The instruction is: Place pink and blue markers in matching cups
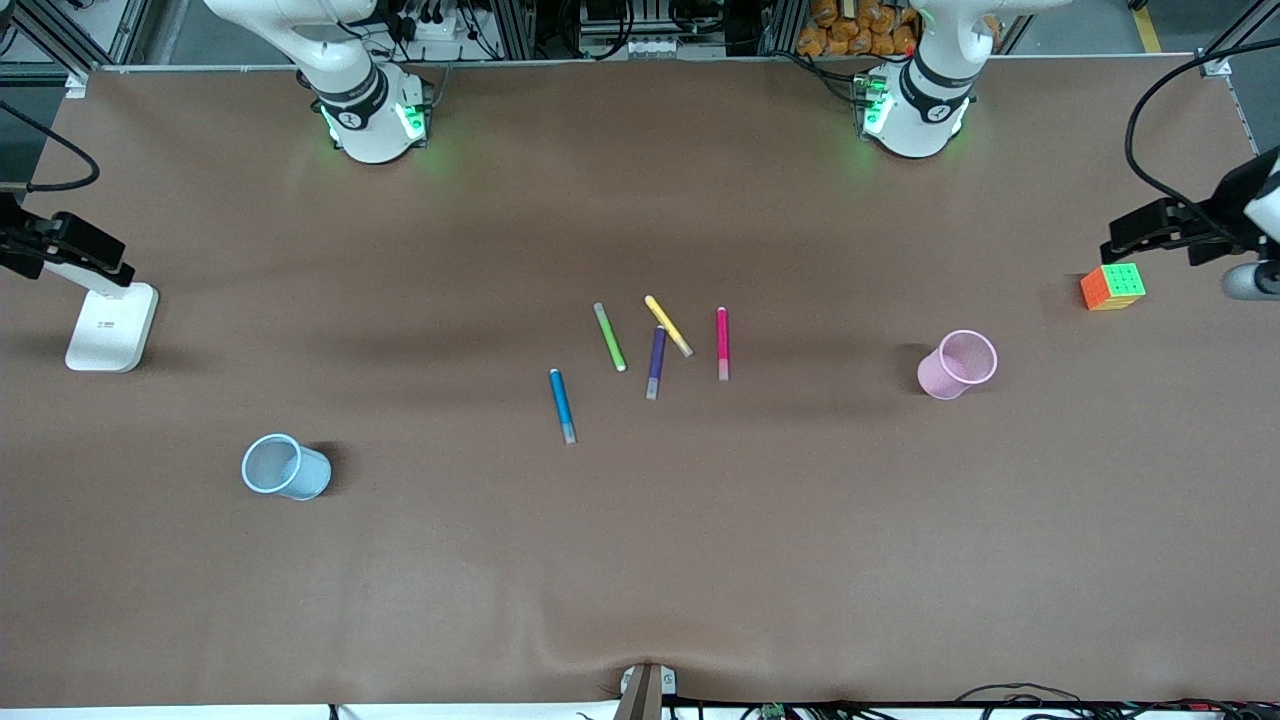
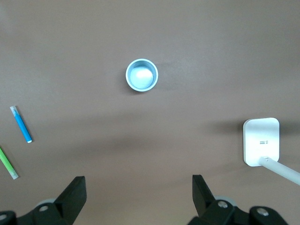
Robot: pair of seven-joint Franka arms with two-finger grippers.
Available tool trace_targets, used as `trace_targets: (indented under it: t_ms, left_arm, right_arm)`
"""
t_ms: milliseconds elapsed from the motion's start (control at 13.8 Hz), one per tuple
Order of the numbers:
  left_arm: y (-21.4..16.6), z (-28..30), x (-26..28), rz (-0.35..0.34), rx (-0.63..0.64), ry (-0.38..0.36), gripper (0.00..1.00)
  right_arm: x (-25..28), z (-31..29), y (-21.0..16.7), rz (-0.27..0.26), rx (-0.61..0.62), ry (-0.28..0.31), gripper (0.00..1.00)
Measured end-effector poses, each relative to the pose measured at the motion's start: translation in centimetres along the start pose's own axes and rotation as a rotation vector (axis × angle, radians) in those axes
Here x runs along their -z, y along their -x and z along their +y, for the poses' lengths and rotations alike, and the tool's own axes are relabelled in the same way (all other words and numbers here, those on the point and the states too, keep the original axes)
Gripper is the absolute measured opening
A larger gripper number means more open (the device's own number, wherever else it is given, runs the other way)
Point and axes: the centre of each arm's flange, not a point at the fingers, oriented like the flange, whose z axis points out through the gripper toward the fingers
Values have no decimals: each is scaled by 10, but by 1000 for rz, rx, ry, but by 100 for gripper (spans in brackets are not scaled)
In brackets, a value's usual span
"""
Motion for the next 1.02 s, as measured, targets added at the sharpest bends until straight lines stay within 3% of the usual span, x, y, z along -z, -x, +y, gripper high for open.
trace_targets:
  t_ms: [435,1016]
  left_arm:
    - [-20,38,-36,-68,-61,-57,100]
    - [-53,123,-108,-130,81,-68,100]
  right_arm:
    - [-19,-2,-10,-34,3,3,100]
    - [-59,-25,-25,-112,40,12,100]
